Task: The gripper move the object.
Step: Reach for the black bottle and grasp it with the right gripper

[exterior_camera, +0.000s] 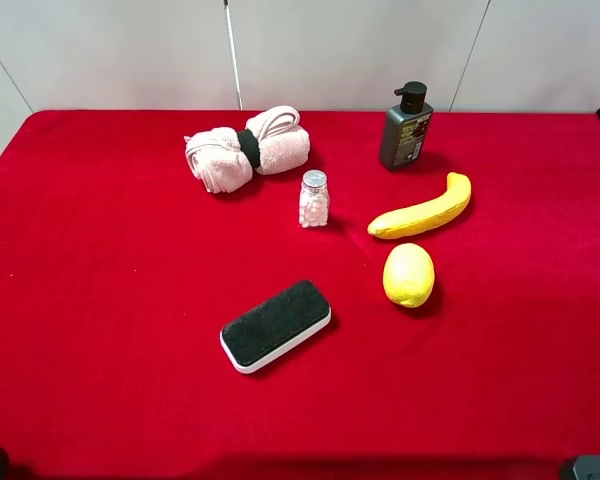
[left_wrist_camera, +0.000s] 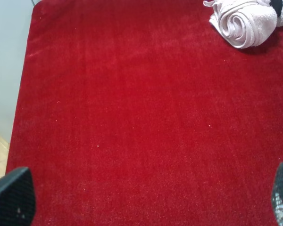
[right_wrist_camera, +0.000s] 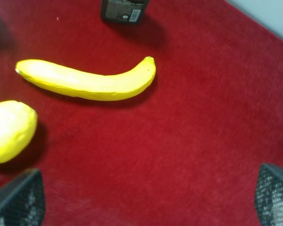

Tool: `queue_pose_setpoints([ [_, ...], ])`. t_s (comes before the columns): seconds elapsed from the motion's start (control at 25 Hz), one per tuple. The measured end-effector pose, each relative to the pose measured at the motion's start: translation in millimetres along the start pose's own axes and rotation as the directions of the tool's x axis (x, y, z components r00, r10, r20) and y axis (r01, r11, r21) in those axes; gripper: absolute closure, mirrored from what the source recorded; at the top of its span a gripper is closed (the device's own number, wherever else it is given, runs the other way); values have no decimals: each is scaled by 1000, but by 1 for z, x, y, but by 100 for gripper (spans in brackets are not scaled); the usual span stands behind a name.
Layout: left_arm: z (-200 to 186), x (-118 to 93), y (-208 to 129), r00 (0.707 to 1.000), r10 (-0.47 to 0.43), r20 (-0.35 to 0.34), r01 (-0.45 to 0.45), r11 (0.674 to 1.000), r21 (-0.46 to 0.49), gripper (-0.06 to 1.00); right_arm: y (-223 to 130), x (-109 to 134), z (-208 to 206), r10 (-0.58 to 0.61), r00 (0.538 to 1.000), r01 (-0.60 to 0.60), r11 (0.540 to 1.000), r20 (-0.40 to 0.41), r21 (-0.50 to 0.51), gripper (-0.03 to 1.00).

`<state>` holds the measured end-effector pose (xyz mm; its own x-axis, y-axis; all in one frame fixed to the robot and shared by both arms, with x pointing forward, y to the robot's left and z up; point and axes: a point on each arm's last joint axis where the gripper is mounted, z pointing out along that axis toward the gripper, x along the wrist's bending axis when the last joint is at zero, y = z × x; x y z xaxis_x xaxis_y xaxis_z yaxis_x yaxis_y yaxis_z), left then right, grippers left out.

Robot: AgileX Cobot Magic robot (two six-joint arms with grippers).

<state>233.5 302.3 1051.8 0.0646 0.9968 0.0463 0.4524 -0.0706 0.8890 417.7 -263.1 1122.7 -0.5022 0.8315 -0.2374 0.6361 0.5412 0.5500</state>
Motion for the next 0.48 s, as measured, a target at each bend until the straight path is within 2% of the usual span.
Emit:
queue_pose_setpoints([
  [0.32, 0, 0, 0, 1000, 0, 0, 0, 1000, 0, -5, 36, -16, 33, -148, 988, 150, 987, -39, 59, 27],
  [0.48, 0, 0, 0, 1000, 0, 0, 0, 1000, 0, -5, 56, -16, 49, -270, 960, 274, 959, -71, 64, 27],
])
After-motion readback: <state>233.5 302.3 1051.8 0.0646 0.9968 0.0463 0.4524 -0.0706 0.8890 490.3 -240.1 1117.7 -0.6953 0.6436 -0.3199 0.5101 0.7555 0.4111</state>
